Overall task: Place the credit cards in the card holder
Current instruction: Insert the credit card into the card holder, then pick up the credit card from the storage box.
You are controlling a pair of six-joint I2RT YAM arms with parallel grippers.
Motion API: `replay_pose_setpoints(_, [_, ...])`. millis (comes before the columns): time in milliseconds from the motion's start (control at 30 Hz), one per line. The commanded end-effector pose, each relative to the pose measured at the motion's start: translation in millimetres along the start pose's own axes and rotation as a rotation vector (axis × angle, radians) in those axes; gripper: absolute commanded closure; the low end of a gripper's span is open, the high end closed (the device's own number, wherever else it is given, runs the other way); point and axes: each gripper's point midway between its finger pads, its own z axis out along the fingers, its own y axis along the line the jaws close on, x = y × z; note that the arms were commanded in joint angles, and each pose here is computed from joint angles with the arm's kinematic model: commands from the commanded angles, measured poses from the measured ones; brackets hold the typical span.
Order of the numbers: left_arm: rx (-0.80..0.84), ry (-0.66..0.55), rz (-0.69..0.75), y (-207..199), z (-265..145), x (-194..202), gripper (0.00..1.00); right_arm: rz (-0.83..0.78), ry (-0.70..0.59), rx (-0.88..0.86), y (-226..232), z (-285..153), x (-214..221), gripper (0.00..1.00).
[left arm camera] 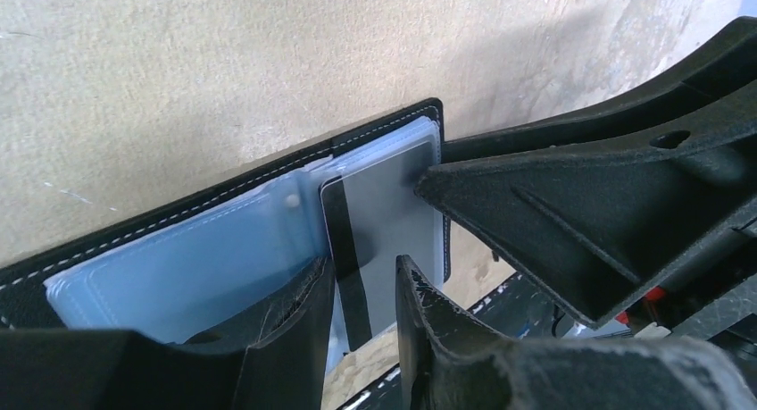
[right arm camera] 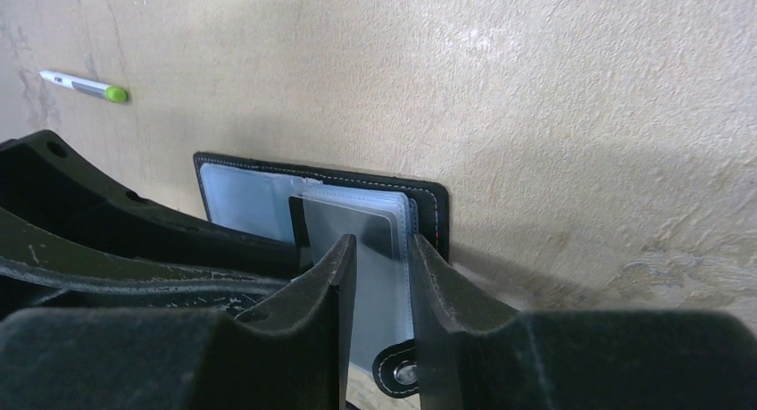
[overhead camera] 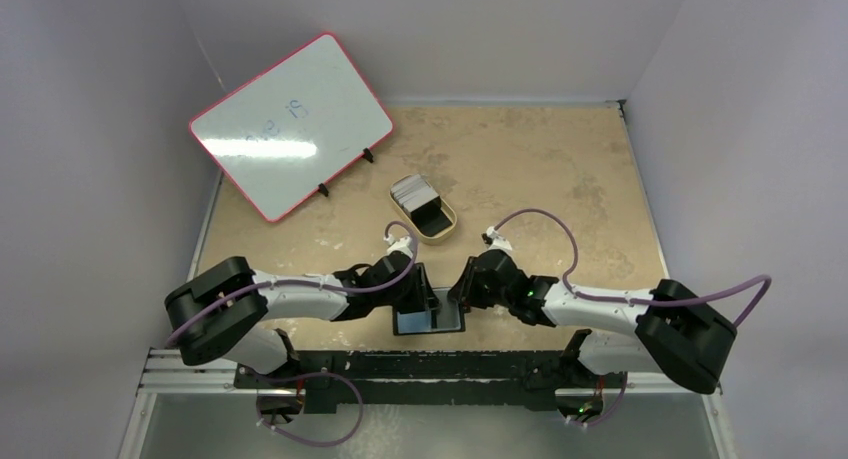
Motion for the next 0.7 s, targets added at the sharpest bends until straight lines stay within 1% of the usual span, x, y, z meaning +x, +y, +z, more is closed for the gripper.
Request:
replay_pose_setpoints(0, [0.117, -0.011, -0.024, -29.5, 0.2, -2.5, 0.7, 0.032, -0.06, -0.026, 9.7, -3.0, -12.1, 0.7])
replay_pose_setpoints(133, [0.105, -0.047, -0.011, -29.9, -3.4, -10.0, 0.7, 0.019, -0.054, -0.038, 11.9, -11.4, -12.6, 0.7])
replay_pose_setpoints(200, [0.065, -0.065, -0.007, -23.8, -4.9, -14.3, 0.69, -0.013, -0.096, -0.039, 15.1, -18.1, -23.5, 0.68])
replay_pose_setpoints(267, [0.027, -0.087, -0.003, -17.2, -7.5, -18.8, 0.68, -0.056, -0.145, -0.032, 19.3, -25.8, -37.3, 0.65])
replay_pose_setpoints(367, [-0.029, -0.124, -0.002, -5.8, -15.9, -26.8, 0.66, -0.126, -0.217, -0.009, 26.5, -36.5, -61.2, 0.55])
replay_pose_setpoints(467, [-0.071, -0.166, -0.006, 4.4, -27.6, -36.7, 0.64, -0.242, -0.279, -0.027, 44.2, -46.3, -86.0, 0.5])
replay_pose_setpoints(533, [-0.115, -0.186, -0.01, 15.8, -36.0, -40.7, 0.64, -0.339, -0.319, -0.041, 57.2, -52.4, -102.6, 0.49])
replay_pose_setpoints(667, [-0.246, -0.221, -0.007, 51.4, -56.5, -41.6, 0.63, -0.574, -0.399, -0.034, 76.7, -60.4, -135.6, 0.48])
